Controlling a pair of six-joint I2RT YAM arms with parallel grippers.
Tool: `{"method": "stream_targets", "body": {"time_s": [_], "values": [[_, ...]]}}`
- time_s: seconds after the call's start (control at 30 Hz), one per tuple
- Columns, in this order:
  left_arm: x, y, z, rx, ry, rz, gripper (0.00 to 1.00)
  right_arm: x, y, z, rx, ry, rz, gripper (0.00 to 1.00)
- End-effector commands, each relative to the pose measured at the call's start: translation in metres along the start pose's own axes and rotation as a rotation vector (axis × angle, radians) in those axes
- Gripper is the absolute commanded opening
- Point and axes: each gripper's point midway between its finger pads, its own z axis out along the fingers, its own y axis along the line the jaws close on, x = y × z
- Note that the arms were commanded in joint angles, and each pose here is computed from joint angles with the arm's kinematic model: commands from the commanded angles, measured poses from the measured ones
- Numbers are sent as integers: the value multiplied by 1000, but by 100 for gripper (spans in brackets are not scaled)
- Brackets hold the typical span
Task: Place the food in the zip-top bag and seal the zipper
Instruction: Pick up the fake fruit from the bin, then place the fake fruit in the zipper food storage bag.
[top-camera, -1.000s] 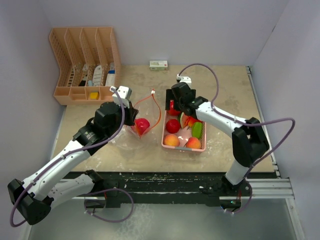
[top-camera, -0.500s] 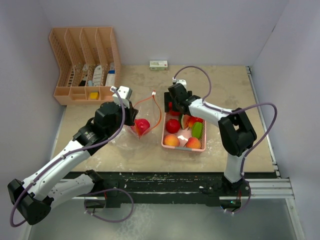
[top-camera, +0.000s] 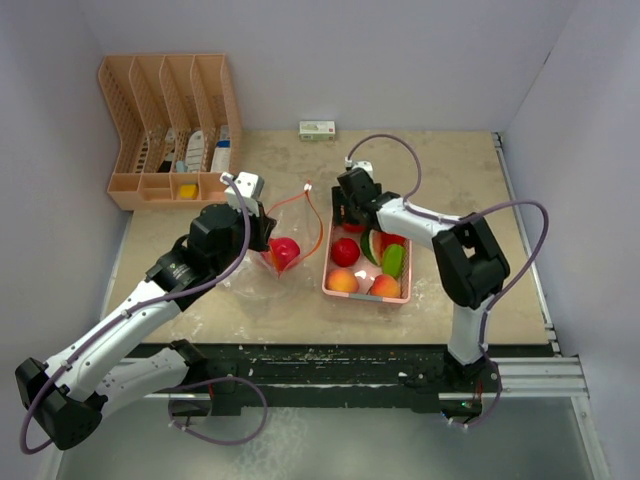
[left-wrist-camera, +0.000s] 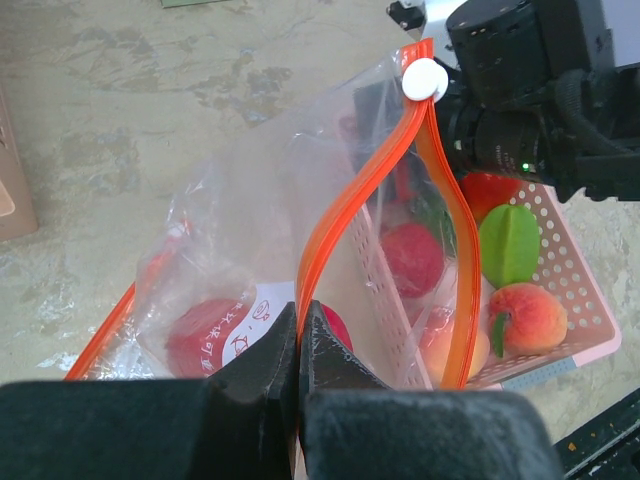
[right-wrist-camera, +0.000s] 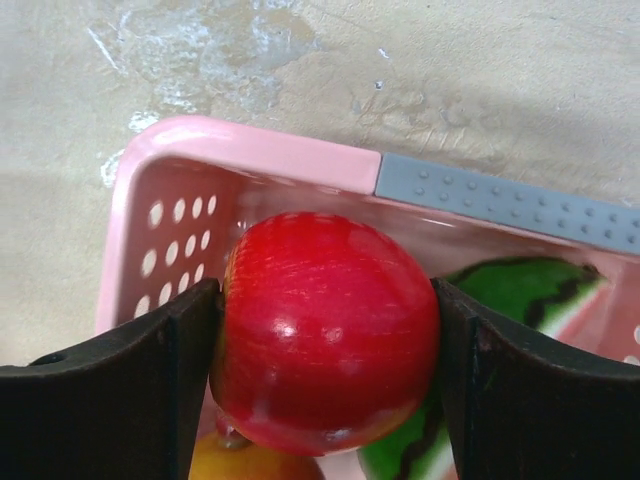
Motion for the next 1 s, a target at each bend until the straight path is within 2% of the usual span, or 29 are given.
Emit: {"method": "stream_targets", "body": {"time_s": [0.0,0.2,0.33,0.53,0.63,0.83,0.97], "values": [[-22,-2,-6,3,-65,0,0,-43,1,-41,-44,-120,52,74],[-20,-2,-4,-2,-59,-3,0,-70,-7,-99,-98,-207,86,72],[-19,-2,-3,-2,-54,-4,0,-79,7,-150,-293,-280,65,70],[-16,1,-2,-17,-49,-5,0,-80,33,-243,-640,-462,24,65],[-19,0,-1,-14,-54,-9,0,-81,51,-286,-747,-542,-20,65],[-12,-2,4,-8,-29,-21,0,-61,112,-328,-942,-567,-94,66],[-15,-4,1,4,-38,-31,0,-63,133,-311,-955,-550,-75,66]]}}
